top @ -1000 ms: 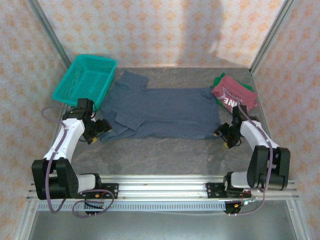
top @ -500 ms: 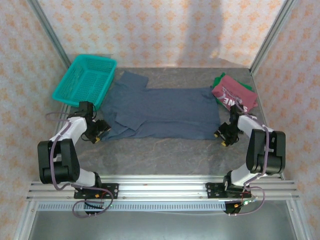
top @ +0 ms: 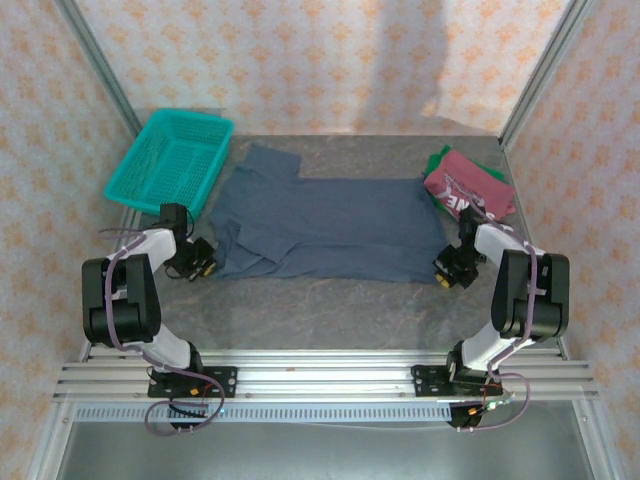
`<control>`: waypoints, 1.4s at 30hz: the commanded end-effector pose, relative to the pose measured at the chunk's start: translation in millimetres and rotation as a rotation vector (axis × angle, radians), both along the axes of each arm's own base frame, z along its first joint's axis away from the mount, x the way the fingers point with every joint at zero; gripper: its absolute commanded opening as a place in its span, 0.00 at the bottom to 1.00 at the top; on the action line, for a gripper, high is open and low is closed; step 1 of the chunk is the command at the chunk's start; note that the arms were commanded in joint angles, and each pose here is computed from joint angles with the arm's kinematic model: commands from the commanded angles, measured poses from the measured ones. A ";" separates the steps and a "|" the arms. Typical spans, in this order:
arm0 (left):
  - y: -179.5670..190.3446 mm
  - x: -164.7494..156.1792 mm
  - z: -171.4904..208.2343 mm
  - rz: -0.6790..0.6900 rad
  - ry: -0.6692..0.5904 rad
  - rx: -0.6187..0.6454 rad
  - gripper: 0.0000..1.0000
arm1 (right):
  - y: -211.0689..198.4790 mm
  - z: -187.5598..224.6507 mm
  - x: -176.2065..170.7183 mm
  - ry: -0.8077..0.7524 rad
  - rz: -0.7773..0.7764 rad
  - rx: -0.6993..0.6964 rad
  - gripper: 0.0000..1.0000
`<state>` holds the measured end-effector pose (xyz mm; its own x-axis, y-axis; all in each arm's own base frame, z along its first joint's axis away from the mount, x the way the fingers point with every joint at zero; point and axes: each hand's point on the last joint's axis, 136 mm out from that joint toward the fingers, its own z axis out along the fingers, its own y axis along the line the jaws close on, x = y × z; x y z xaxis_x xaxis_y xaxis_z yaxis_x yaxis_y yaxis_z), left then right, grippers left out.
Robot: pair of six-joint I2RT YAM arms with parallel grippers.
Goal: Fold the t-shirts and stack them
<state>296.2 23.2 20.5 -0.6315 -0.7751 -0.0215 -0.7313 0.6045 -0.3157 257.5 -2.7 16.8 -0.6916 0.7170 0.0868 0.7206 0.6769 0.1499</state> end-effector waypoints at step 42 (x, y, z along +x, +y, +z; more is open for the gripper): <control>-47.4 -32.4 45.2 -0.417 0.035 0.070 0.45 | -11.0 4.2 -31.7 -0.046 0.074 -0.101 0.07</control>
